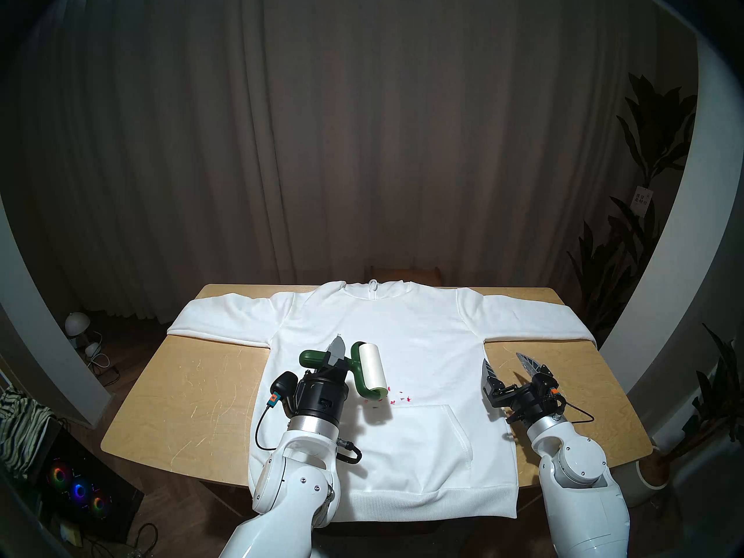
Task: Use the fur roller to clean a top
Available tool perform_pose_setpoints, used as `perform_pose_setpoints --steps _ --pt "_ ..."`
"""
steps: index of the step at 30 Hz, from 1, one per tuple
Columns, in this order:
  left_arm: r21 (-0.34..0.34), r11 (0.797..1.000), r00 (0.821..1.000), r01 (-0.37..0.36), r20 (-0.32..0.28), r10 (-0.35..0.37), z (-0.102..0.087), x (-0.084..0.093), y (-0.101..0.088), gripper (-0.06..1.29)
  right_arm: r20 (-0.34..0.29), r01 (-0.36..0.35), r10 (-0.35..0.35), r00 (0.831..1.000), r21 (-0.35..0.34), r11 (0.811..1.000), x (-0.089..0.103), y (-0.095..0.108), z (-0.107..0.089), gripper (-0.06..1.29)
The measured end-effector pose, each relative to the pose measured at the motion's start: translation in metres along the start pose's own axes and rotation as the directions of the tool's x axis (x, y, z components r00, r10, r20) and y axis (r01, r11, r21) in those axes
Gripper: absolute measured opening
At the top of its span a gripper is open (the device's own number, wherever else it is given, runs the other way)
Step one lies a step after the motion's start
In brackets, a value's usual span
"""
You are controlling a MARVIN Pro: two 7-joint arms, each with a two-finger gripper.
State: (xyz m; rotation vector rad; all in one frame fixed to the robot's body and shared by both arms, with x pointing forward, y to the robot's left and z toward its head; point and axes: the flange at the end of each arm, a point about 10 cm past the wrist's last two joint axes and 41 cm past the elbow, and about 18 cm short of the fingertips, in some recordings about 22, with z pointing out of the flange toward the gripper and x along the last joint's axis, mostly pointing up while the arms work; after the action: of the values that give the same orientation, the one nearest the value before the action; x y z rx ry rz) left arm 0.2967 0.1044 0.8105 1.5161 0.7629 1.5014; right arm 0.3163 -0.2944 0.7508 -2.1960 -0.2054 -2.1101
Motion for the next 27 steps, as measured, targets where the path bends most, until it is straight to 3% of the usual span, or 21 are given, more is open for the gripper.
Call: perform_pose_setpoints --steps 4,15,27 --pt "-0.001 1.000 1.000 0.000 0.003 0.000 0.003 -0.006 0.003 0.23 0.010 0.007 -0.007 1.000 0.001 1.000 -0.001 -0.001 -0.001 1.22" --pt "0.016 1.000 1.000 0.013 0.015 -0.014 0.014 -0.016 0.006 0.23 0.115 0.041 -0.045 0.992 0.042 0.998 -0.011 -0.013 -0.007 1.22" --pt "0.024 0.999 0.998 0.041 0.044 -0.042 0.022 -0.026 0.007 0.23 0.121 0.103 -0.108 0.987 0.047 0.994 -0.014 -0.014 -0.004 1.22"
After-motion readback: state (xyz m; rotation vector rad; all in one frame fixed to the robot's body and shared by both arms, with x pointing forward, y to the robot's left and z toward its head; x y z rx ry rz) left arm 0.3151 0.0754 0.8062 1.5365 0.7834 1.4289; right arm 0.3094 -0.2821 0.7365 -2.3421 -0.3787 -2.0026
